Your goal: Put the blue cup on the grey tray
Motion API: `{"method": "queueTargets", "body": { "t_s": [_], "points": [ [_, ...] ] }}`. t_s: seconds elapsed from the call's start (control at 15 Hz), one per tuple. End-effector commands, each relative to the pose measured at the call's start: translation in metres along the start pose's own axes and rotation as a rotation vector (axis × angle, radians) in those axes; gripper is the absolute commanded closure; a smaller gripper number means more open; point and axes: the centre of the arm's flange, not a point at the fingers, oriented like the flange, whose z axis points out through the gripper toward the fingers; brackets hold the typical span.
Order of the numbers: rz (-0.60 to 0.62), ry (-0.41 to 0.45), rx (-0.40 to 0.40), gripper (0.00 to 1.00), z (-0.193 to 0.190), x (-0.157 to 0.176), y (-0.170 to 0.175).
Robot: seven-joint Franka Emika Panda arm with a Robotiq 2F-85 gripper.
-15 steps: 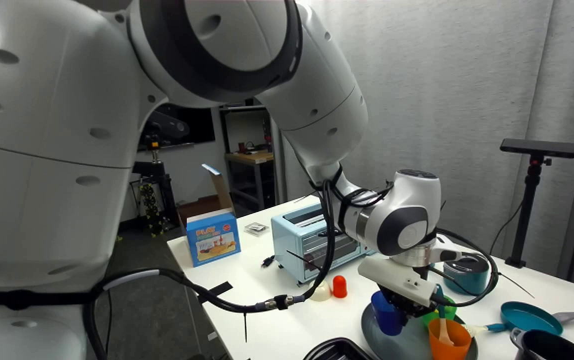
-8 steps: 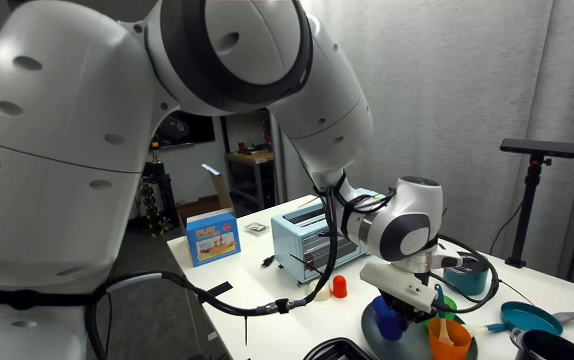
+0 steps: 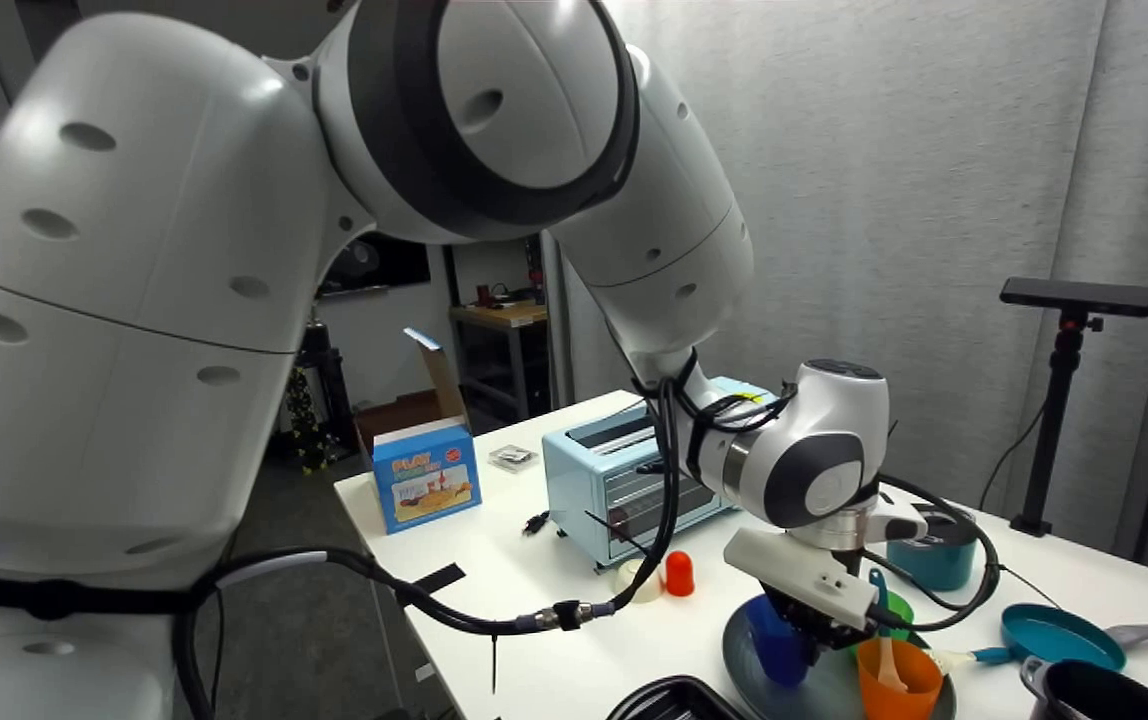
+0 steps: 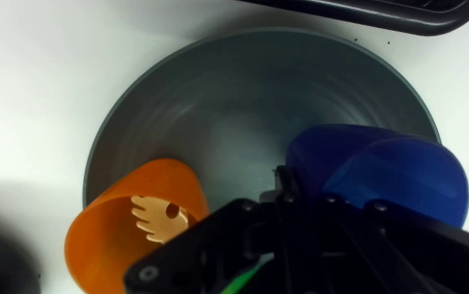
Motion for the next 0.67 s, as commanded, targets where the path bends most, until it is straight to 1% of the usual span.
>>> {"method": "queueTargets", "body": {
  "t_s": [0.0, 0.27, 0.47, 0.6],
  "points": [
    [0.020, 0.000, -0.007, 0.68, 0.0010, 0.0106, 0.0037],
    [0.025, 0.003, -0.005, 0.40, 0.0001, 0.0117, 0.0048],
    [0.026, 0.008, -0.003, 0.16, -0.0012, 0.0109, 0.0044],
    [0.019, 0.014, 0.002, 0.03, -0.0050, 0.0081, 0.0011]
  ]
}}
